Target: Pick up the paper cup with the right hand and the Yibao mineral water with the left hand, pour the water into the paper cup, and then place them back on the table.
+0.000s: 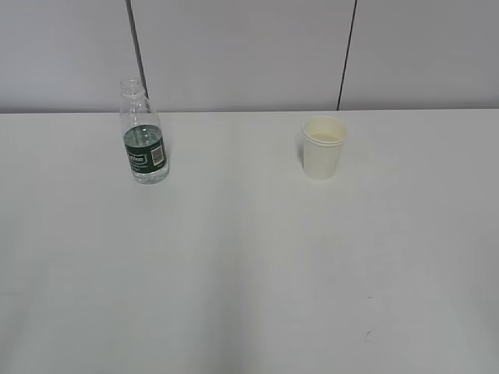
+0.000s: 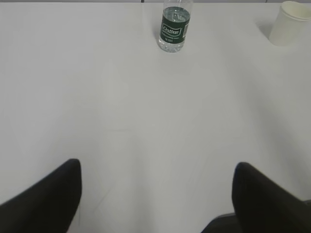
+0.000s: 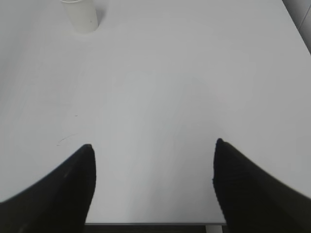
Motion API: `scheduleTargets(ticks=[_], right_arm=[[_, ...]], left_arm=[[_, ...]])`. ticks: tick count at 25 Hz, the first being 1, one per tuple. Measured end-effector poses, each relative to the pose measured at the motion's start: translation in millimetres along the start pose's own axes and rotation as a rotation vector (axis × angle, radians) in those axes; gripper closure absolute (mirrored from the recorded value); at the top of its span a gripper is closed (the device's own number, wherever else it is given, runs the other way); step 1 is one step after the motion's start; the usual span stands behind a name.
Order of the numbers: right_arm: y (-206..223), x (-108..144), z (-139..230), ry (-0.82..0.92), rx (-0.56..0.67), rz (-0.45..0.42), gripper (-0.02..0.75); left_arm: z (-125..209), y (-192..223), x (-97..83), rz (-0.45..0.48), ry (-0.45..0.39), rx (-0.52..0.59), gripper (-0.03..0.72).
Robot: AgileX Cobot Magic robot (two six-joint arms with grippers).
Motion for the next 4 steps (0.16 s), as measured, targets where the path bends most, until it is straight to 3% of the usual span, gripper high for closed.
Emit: scheduleTargets(ticks=[4], right_arm=[[0.0, 0.0, 0.0, 0.000, 0.000, 0.000, 0.153]], left_arm=[[0.0, 0.0, 0.0, -0.001, 0.000, 0.000, 0.113]])
Point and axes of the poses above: a point on each arm's last joint axis where the gripper is mounted, y pointing out along that axis toward the gripper, x along the wrist's bending axis when the last joint is at zero, z = x × y, the point moved 2 cm from there along y, pointing out along that axis toward the gripper, and after that the axes turned 5 degrees about y, right-handed, at the moved point
